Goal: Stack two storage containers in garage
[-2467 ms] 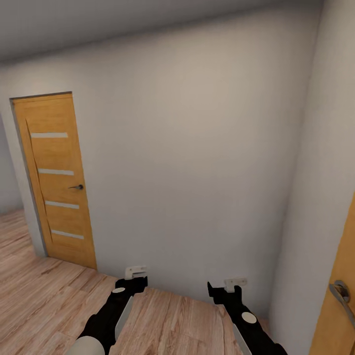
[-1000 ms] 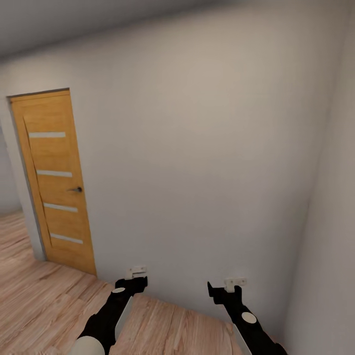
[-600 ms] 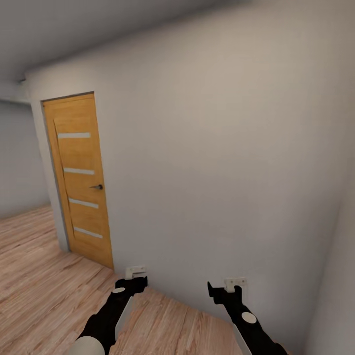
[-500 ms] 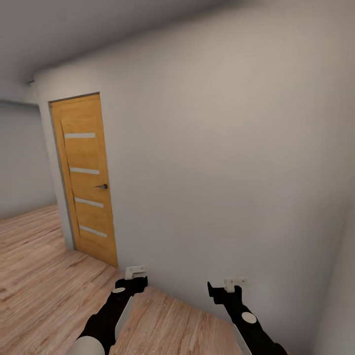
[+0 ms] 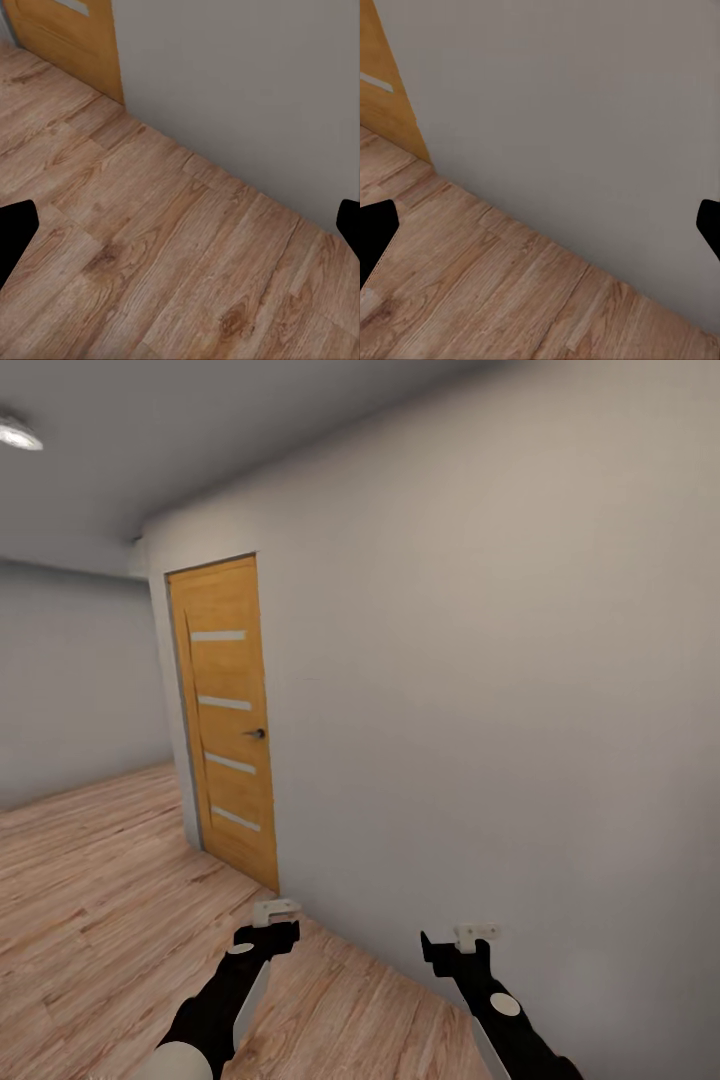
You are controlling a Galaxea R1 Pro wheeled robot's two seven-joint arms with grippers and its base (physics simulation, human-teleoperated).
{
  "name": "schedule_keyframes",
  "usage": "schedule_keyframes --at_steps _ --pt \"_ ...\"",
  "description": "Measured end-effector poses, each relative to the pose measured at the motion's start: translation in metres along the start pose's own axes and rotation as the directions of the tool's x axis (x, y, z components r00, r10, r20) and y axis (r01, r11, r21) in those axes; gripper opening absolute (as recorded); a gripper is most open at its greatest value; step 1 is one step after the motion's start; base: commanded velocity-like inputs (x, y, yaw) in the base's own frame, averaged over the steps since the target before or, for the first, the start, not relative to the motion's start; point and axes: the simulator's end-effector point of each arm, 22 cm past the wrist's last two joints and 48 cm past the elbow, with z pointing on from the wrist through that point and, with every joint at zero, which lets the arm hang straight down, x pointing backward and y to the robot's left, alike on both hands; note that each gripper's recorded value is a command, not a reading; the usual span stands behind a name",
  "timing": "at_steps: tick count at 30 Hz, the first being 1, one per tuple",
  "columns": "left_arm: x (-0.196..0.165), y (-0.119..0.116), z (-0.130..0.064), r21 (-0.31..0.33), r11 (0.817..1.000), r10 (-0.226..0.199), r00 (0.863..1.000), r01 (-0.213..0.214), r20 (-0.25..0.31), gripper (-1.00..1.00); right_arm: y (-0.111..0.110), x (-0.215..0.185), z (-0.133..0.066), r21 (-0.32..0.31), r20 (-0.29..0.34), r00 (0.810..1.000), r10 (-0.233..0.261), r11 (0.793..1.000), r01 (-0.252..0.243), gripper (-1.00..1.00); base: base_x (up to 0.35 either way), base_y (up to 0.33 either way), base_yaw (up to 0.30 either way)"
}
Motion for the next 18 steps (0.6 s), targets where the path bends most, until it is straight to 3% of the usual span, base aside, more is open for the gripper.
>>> schedule_keyframes --at_steps 6,18 --pt "-0.0001 -0.0005 -0.0002 0.001 1.0 0.001 1.0 -0.001 0.0 1.0 0.0001 -0.0001 -0.0002 -0.001 0.0 1.0 0.0 1.0 0.0 1.0 0.039 0.0 0.044" --pt "0.0033 -0.0014 -0.0002 0.004 1.0 0.003 1.0 -0.003 -0.007 1.0 0.0001 -0.0003 -0.0006 0.0 0.001 1.0 0.0 1.0 0.0 1.0 0.305 0.0 0.001"
